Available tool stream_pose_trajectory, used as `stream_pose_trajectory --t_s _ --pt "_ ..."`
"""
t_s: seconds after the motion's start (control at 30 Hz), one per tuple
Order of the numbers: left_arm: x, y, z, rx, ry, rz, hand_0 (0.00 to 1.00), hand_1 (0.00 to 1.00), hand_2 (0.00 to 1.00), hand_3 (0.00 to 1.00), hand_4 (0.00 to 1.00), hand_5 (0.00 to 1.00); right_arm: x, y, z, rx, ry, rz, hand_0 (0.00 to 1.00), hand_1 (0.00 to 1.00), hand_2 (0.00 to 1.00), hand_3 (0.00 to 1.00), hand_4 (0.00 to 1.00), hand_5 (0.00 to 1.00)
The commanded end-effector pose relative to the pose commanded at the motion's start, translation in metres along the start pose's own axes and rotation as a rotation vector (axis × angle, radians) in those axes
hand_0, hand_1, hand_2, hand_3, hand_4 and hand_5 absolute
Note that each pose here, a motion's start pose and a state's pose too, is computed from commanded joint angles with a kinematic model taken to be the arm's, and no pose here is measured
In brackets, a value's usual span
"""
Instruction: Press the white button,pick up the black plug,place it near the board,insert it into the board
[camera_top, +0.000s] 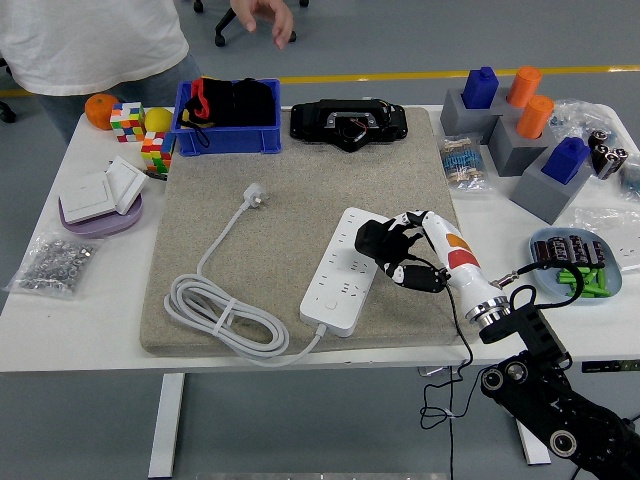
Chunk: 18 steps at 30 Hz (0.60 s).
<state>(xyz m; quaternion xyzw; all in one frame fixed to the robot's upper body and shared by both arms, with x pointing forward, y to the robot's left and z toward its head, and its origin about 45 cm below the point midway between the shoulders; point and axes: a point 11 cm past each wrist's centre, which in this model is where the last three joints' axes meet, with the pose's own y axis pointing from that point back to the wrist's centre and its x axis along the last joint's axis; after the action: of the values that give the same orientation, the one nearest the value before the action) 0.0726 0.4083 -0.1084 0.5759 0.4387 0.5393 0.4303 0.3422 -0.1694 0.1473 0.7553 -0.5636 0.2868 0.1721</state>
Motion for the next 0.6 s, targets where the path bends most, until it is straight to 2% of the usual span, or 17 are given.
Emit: stream_pose_trajectory --t_s 0.2,0.6 --pt "0.000 0.000 0.000 0.001 -0.006 0.001 0.708 0.665 0.590 0.682 0.651 0.284 -0.007 -0.003 -0.002 0.000 -0.001 -0.011 0.435 0.291 0.290 0.398 0.719 0.002" --pt "0.002 0.000 0.000 0.002 -0.013 0.005 0.708 0.665 0.590 0.682 0.651 0.284 -0.016 0.002 0.003 -0.010 0.007 -0.056 0.437 0.291 0.288 0.398 0.715 0.002"
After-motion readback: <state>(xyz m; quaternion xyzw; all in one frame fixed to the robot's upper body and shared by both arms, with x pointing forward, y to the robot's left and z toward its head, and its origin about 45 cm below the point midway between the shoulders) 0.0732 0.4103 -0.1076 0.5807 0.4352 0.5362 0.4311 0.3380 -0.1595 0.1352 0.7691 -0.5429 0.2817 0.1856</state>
